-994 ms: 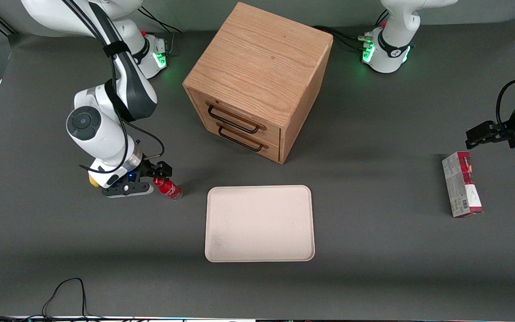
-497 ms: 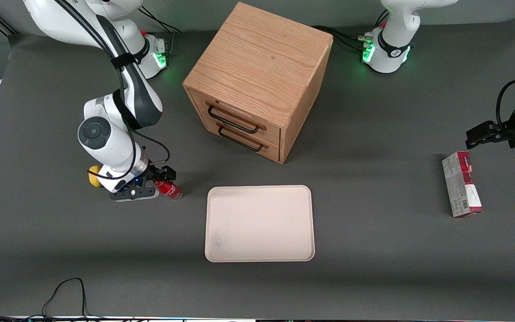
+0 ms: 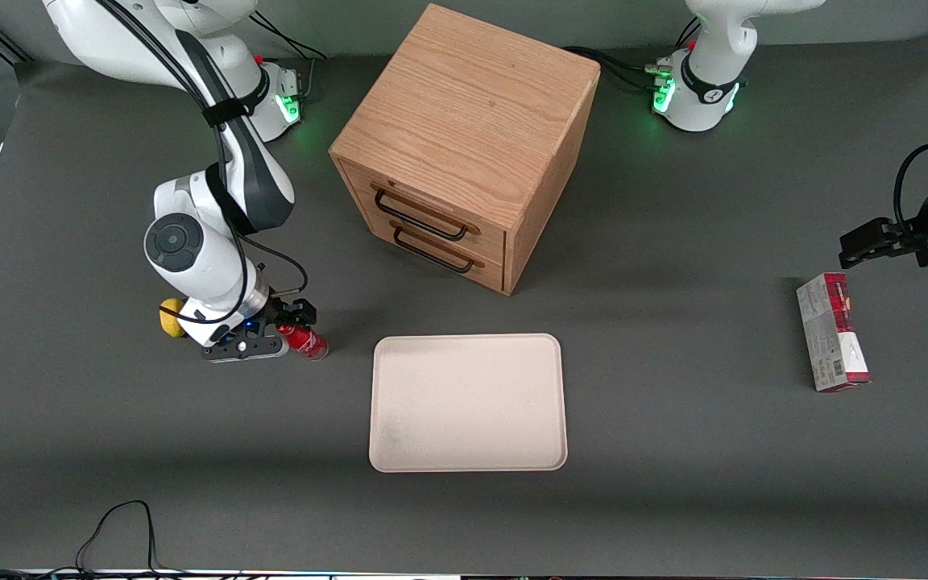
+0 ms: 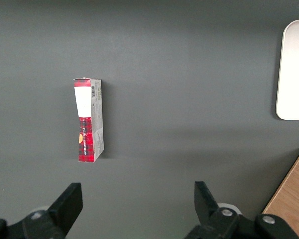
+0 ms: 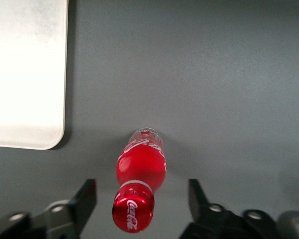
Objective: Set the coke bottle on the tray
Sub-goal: 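Lower the right gripper and close it around the bottle's cap end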
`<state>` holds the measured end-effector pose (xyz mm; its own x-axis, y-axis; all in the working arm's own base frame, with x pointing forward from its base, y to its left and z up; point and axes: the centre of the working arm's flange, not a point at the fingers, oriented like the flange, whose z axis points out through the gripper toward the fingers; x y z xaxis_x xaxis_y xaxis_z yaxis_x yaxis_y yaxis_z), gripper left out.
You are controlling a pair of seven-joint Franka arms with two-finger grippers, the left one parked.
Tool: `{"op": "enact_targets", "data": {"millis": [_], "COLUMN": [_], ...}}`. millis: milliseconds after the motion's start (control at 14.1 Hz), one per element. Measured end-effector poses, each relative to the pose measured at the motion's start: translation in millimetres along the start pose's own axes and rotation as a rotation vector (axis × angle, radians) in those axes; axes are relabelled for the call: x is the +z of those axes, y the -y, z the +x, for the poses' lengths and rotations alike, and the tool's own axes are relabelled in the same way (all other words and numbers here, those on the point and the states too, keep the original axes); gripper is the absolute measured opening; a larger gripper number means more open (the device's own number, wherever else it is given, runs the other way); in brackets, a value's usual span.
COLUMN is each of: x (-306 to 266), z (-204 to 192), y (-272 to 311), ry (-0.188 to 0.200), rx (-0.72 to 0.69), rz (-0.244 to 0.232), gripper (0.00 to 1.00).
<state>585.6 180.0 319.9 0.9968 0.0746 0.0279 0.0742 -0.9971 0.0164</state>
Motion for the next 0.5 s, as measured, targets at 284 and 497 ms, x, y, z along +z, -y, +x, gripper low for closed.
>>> {"op": "enact_targets", "data": {"millis": [284,497], "x": [-2.5,-6.9], "z": [-0.2,0.8], "y": [0.1,0.3], "ry": [0.001,0.020], "rx": [0.000,0.000], "rz": [0.000,-0.004], "gripper": [0.32,0.31]}}
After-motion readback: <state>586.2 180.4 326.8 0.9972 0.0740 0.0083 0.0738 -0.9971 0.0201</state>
